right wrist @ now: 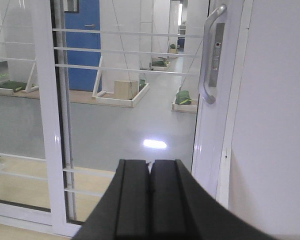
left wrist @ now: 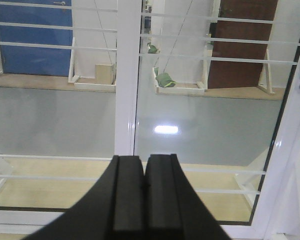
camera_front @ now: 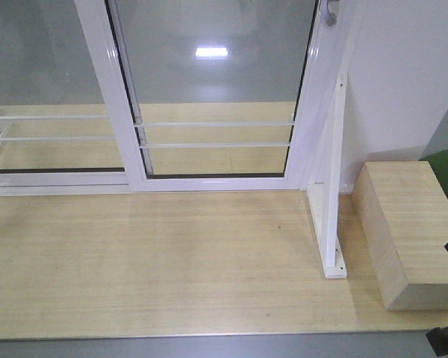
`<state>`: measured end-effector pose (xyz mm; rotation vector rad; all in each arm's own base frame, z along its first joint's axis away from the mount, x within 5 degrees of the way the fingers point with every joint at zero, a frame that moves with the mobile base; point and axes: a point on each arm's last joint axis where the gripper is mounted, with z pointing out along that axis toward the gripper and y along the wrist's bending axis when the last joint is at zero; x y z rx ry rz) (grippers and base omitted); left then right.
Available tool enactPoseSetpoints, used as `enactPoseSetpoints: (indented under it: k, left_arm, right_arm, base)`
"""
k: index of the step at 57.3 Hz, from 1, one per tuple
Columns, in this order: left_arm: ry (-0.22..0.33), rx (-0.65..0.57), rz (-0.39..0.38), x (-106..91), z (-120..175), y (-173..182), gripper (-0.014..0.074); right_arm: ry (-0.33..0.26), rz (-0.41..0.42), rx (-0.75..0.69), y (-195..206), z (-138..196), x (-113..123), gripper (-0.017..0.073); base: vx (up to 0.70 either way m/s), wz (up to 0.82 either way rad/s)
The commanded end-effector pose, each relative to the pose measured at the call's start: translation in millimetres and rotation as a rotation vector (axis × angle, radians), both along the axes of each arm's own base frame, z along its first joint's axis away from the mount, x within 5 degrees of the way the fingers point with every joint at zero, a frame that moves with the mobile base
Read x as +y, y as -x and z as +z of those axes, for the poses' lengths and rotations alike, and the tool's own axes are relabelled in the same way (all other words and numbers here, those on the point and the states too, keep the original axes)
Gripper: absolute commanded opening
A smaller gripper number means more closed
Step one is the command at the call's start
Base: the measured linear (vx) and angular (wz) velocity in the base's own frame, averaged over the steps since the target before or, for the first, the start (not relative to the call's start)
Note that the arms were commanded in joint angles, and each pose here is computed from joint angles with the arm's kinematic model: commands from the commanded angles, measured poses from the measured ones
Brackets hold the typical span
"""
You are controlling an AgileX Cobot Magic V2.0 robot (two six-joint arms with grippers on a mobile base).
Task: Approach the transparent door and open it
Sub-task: 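Drive the base up to the white-framed glass sliding door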
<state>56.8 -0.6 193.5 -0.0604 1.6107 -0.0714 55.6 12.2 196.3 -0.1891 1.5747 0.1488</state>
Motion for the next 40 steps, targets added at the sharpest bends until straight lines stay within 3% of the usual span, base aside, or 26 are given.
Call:
enactPoseSetpoints:
  k: [1,40]
  left_arm:
    - [0.017,-0.094,-0.003,-0.1,5.7,0.7,0.0003]
    - [0.017,-0.094,-0.003,-0.1,5.7,0.7,0.0003]
  right_arm:
    - [-0.010,-0.008,-0.097,1.2,7.3,-0.8,-0.0004]
    - [-0.010,-0.008,-0.097,1.2,7.3,-0.8,-0.0004]
  base:
    - [0.43,0.02]
    - [0.35,0.00]
